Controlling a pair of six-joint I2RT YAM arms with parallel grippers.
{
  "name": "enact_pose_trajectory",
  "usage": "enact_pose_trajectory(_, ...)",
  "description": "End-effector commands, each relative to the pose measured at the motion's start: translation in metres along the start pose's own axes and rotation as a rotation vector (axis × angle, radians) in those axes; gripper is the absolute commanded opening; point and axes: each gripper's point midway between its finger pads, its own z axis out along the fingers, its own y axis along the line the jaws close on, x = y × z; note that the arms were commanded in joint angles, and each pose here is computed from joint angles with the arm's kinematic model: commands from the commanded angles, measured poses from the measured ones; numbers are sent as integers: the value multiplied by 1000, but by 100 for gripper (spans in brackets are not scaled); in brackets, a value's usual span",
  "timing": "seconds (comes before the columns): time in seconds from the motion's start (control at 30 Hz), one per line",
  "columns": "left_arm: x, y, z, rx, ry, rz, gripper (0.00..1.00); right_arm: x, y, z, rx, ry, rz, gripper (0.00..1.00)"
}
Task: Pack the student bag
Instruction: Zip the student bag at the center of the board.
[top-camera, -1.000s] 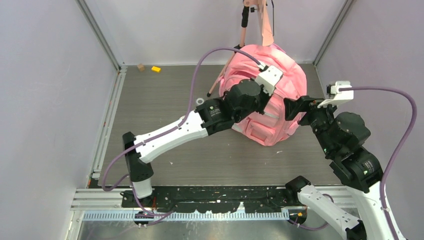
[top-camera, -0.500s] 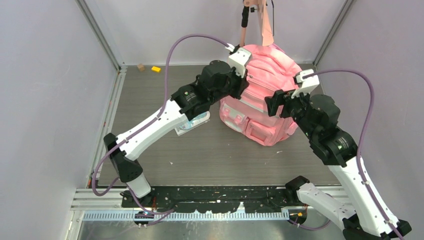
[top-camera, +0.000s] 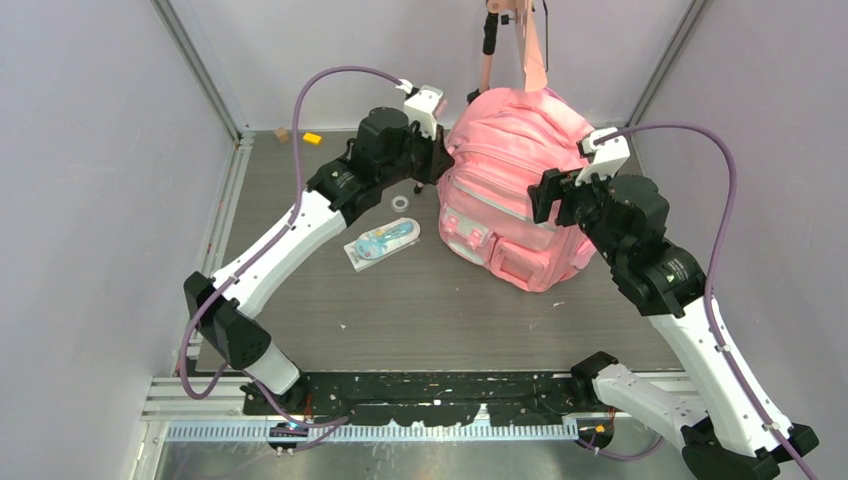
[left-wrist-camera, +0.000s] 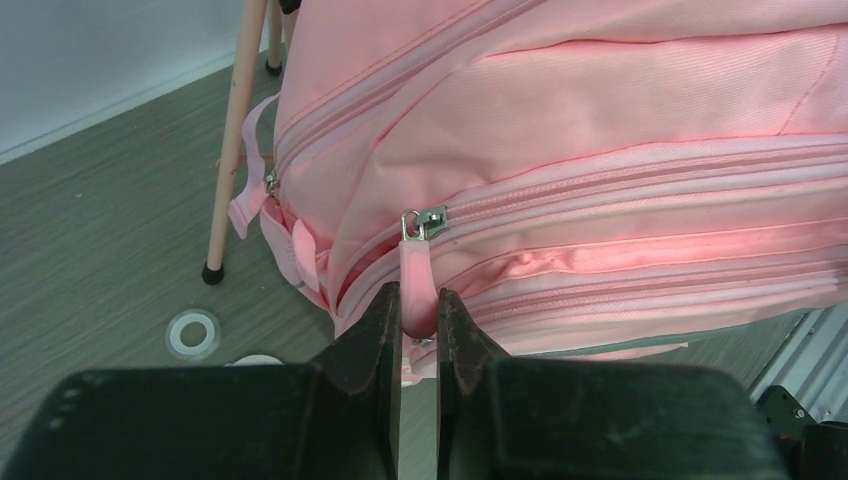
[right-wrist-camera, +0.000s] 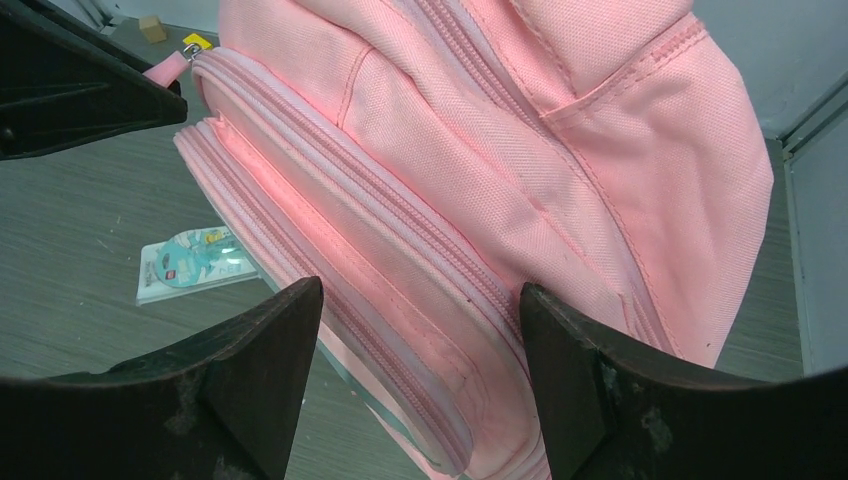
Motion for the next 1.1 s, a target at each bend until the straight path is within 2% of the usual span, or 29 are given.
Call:
enact_pose_trajectory(0.0, -27, 16, -19, 23, -81, -53, 0, -24, -6, -2, 32, -67, -10, 78)
enact_pose_trajectory(0.33, 10, 70, -19, -28, -21, -131, 0, -41, -4, -16, 11, -120, 13, 78)
enact_pose_trajectory(0.7, 74, 76, 3, 88, 74, -221, 0, -26, -1, -1, 10, -52, 5, 77)
enact_pose_trajectory(0.83, 88, 82, 9, 81, 92, -222, 0, -21, 0, 4, 10, -31, 0, 76)
enact_pose_trajectory(1.07, 139, 100, 26, 51, 195, -247, 0, -14, 0, 6, 14, -14, 1, 76)
